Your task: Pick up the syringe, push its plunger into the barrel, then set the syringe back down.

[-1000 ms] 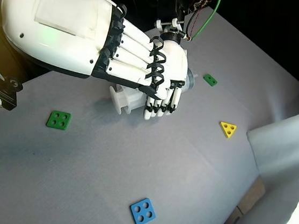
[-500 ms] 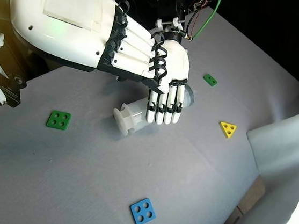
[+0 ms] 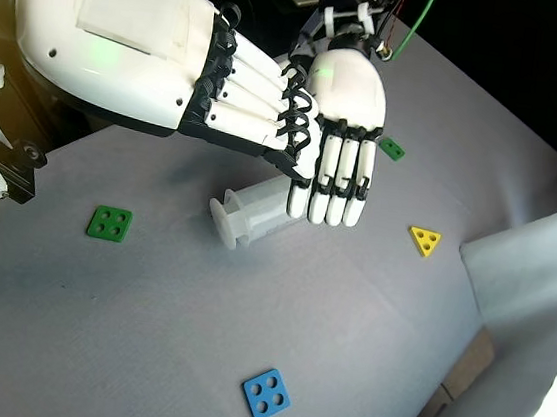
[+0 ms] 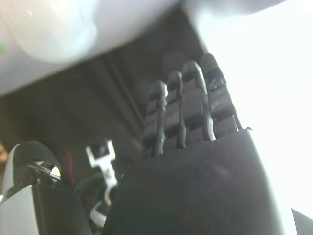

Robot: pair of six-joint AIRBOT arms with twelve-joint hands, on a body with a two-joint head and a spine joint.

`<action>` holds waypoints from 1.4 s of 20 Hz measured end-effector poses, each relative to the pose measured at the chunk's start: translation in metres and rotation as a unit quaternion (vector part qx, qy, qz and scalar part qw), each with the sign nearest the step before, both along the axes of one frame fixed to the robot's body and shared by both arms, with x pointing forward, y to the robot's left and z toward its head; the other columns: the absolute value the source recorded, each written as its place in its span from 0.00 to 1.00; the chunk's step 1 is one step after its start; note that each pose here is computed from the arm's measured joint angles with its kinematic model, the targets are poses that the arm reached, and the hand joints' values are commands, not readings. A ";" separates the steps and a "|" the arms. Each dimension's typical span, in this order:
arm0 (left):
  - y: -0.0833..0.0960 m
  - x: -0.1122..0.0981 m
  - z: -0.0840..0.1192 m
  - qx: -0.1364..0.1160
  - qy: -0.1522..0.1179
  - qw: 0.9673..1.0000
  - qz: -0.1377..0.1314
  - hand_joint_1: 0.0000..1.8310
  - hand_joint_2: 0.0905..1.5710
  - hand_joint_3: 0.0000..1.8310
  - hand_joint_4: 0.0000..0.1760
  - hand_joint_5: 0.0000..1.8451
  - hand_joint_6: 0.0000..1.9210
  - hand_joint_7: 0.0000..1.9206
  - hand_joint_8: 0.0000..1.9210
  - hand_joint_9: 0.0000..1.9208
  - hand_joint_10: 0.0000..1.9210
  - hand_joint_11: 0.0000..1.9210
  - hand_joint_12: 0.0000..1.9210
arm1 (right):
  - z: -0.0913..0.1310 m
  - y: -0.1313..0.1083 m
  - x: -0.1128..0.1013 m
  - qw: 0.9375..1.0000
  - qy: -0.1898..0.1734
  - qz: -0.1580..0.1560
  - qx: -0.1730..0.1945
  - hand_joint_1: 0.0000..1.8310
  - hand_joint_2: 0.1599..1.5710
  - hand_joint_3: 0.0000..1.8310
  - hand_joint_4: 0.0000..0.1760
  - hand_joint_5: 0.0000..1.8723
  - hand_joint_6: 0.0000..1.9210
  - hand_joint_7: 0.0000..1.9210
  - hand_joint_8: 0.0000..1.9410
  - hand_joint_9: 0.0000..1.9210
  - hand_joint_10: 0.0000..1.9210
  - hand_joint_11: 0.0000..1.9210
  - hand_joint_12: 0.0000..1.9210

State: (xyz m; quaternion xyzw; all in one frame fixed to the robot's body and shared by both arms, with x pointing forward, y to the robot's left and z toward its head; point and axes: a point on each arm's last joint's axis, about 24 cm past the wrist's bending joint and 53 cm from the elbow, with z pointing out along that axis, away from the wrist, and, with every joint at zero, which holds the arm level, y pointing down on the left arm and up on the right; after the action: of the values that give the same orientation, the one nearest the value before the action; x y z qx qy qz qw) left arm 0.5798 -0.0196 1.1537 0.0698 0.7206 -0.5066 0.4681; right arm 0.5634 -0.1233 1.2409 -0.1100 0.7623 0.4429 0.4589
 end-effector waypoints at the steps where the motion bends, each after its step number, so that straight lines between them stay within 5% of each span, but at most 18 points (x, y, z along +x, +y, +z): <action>1: 0.001 -0.002 0.004 -0.001 -0.002 1.000 -0.010 0.14 0.63 0.00 0.00 0.16 0.00 0.19 0.00 0.19 0.01 0.06 0.28 | 0.000 0.000 0.000 1.000 0.000 0.000 0.000 0.00 0.77 0.00 0.00 0.20 0.01 0.22 0.01 0.19 0.02 0.00 0.43; 3: 0.007 -0.002 0.010 0.003 -0.005 1.000 -0.017 0.15 0.73 0.00 0.00 0.30 0.01 0.36 0.02 0.35 0.04 0.13 0.43 | 0.000 0.000 0.000 1.000 0.000 0.000 0.000 0.00 0.81 0.00 0.00 0.32 0.03 0.37 0.05 0.33 0.07 0.04 0.62; 4: 0.012 0.001 0.011 0.010 -0.007 1.000 -0.015 0.14 0.77 0.02 0.00 0.37 0.06 0.39 0.17 0.34 0.27 0.17 0.57 | 0.000 0.000 0.000 1.000 0.000 0.000 0.000 0.00 0.82 0.00 0.00 0.35 0.01 0.40 0.08 0.33 0.16 0.06 0.66; 6: 0.022 0.007 0.011 0.022 -0.008 1.000 -0.006 0.06 0.90 0.01 0.00 0.31 0.78 0.29 0.88 0.25 0.91 0.20 0.94 | 0.000 0.002 -0.001 1.000 0.000 0.002 0.000 0.00 0.83 0.00 0.00 0.50 0.10 0.42 0.51 0.33 0.66 0.16 0.83; 7: 0.026 0.009 0.010 0.027 -0.010 1.000 -0.004 0.06 0.92 0.01 0.00 0.32 0.93 0.31 0.98 0.29 0.98 0.26 0.99 | 0.000 0.003 -0.003 1.000 0.000 0.003 0.000 0.00 0.84 0.00 0.00 0.45 0.38 0.42 0.68 0.34 0.80 0.18 0.91; 8: 0.028 0.010 0.013 0.026 -0.015 1.000 -0.001 0.09 0.94 0.00 0.00 0.37 0.99 0.35 1.00 0.35 1.00 0.35 1.00 | 0.000 0.004 -0.004 1.000 0.001 0.006 0.001 0.00 0.85 0.00 0.00 0.38 0.73 0.40 0.90 0.36 0.96 0.24 0.98; 9: 0.030 0.012 0.018 0.018 -0.032 0.999 0.000 0.10 0.96 0.01 0.00 0.44 1.00 0.42 1.00 0.42 1.00 0.45 1.00 | 0.000 0.005 -0.004 1.000 0.001 0.007 0.001 0.00 0.85 0.00 0.00 0.34 0.94 0.37 0.98 0.37 0.99 0.30 1.00; 11: 0.037 0.015 0.035 -0.028 -0.051 0.998 0.006 0.08 0.99 0.01 0.00 0.50 1.00 0.49 1.00 0.49 1.00 0.53 1.00 | 0.000 0.006 -0.005 1.000 0.000 0.008 0.001 0.02 0.86 0.00 0.00 0.38 1.00 0.40 1.00 0.42 1.00 0.39 1.00; 12: 0.036 0.011 0.041 -0.040 -0.054 0.998 -0.017 0.10 1.00 0.01 0.00 0.54 1.00 0.54 1.00 0.53 1.00 0.55 1.00 | 0.001 0.006 -0.005 1.000 -0.007 0.011 -0.003 0.00 0.86 0.00 0.00 0.42 1.00 0.41 1.00 0.44 1.00 0.45 1.00; 14: 0.027 0.001 0.047 -0.036 -0.046 0.995 -0.075 0.17 1.00 0.01 0.00 0.59 1.00 0.61 1.00 0.59 1.00 0.60 1.00 | 0.001 0.008 -0.008 1.000 -0.015 0.020 -0.008 0.02 0.90 0.00 0.00 0.48 1.00 0.46 1.00 0.48 1.00 0.50 1.00; 16: 0.014 -0.015 0.059 -0.017 -0.071 0.988 -0.138 0.32 0.98 0.00 0.00 0.65 1.00 0.73 1.00 0.76 1.00 0.79 1.00 | 0.002 0.010 -0.010 1.000 -0.016 0.026 -0.006 0.22 0.98 0.01 0.00 0.62 1.00 0.62 1.00 0.64 1.00 0.66 1.00; 17: 0.011 -0.021 0.069 -0.019 -0.089 0.983 -0.161 0.36 0.99 0.00 0.36 0.71 1.00 0.80 1.00 0.85 1.00 0.89 1.00 | 0.003 0.011 -0.011 0.999 -0.015 0.028 -0.004 0.36 0.96 0.05 0.00 0.69 1.00 0.72 1.00 0.73 1.00 0.76 1.00; 18: 0.009 -0.026 0.080 -0.012 -0.111 0.977 -0.182 0.38 0.99 0.00 0.87 0.74 1.00 0.83 1.00 0.88 1.00 0.93 1.00 | 0.003 0.010 -0.011 0.999 -0.017 0.027 -0.006 0.41 0.96 0.04 0.00 0.73 1.00 0.77 1.00 0.79 1.00 0.82 1.00; 19: 0.011 -0.030 0.089 -0.008 -0.124 0.973 -0.195 0.38 0.99 0.00 0.97 0.75 1.00 0.84 1.00 0.88 1.00 0.92 1.00 | 0.002 0.010 -0.010 0.999 -0.018 0.026 -0.008 0.40 0.98 0.02 0.00 0.74 1.00 0.79 1.00 0.82 1.00 0.86 1.00; 20: 0.014 -0.035 0.096 -0.006 -0.130 0.970 -0.208 0.37 1.00 0.01 0.99 0.74 1.00 0.84 1.00 0.87 1.00 0.91 1.00 | 0.002 0.010 -0.010 0.999 -0.019 0.026 -0.009 0.39 0.99 0.00 0.15 0.74 1.00 0.79 1.00 0.82 1.00 0.86 1.00; 21: 0.015 -0.041 0.101 0.003 -0.138 0.965 -0.223 0.37 1.00 0.02 1.00 0.73 1.00 0.83 1.00 0.87 1.00 0.91 1.00 | 0.002 0.010 -0.010 0.999 -0.018 0.026 -0.008 0.39 1.00 0.00 0.61 0.74 1.00 0.79 1.00 0.82 1.00 0.86 1.00; 22: 0.015 -0.045 0.101 0.007 -0.144 0.962 -0.231 0.36 1.00 0.02 1.00 0.73 1.00 0.82 1.00 0.87 1.00 0.90 1.00 | 0.002 0.011 -0.011 0.999 -0.018 0.028 -0.008 0.38 1.00 0.01 0.92 0.74 1.00 0.79 1.00 0.82 1.00 0.85 1.00; 28: 0.015 -0.068 0.112 -0.004 -0.151 0.950 -0.273 0.32 1.00 0.04 1.00 0.72 1.00 0.81 1.00 0.85 1.00 0.89 1.00 | 0.002 0.014 -0.014 0.999 -0.018 0.032 -0.008 0.34 1.00 0.02 1.00 0.70 1.00 0.76 1.00 0.79 1.00 0.83 1.00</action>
State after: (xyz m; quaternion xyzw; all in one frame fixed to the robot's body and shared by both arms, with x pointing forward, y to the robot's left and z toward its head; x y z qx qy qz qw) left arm 0.5121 -0.0044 1.2659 0.3373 0.5933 -0.6013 0.4156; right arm 0.5493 -0.1091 1.2432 -0.1458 0.7533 0.4495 0.4575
